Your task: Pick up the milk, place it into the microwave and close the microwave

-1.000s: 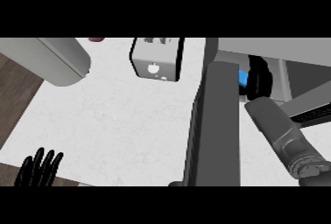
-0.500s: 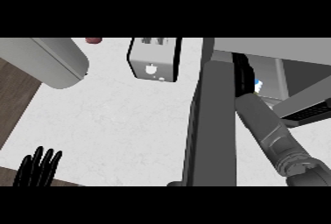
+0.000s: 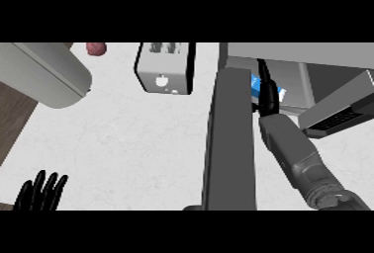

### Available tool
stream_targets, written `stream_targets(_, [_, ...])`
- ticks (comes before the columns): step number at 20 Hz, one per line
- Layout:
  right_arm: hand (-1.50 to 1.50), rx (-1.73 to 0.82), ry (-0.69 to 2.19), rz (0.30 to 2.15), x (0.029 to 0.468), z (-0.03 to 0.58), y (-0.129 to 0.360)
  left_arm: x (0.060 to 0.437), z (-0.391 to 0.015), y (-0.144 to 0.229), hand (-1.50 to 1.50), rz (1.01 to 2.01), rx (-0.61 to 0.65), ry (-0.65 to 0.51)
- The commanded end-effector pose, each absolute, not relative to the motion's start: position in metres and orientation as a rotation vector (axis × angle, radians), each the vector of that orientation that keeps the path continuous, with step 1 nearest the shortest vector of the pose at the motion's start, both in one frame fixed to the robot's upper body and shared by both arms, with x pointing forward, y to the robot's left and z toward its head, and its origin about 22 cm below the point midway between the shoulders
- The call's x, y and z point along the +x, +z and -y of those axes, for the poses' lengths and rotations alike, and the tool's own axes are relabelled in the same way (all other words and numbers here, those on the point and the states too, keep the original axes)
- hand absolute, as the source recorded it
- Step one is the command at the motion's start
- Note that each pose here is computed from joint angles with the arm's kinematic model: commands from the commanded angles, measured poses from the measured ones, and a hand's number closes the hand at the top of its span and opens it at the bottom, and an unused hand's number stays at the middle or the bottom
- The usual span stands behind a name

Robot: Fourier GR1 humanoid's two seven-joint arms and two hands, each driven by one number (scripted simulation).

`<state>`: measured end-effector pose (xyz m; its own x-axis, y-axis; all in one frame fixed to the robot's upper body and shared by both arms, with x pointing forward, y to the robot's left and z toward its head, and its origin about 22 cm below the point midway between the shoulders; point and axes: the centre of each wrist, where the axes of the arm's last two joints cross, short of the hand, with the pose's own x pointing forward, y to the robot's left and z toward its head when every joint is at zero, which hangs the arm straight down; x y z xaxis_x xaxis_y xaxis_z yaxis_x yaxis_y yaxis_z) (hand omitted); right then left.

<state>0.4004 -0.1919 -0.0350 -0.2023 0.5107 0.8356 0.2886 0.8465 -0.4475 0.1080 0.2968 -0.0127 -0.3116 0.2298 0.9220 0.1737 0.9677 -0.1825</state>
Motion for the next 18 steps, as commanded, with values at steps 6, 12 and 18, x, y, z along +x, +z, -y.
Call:
stream_targets(6, [-1.50,-0.375,0.106,1.824,0.361,0.191,-0.084,0.091,-0.307,-0.008,-1.50,1.881,-0.288,0.067])
stream_targets(12, [-1.50,-0.327,0.066,1.867,0.336,0.203,-0.109,0.094,-0.286,-0.017,-1.50,1.870,-0.271,0.099])
stream_targets(18, [-1.50,-0.190,0.053,1.863,0.308,0.209,-0.133,0.090,-0.287,-0.003,-1.50,1.838,-0.283,0.070])
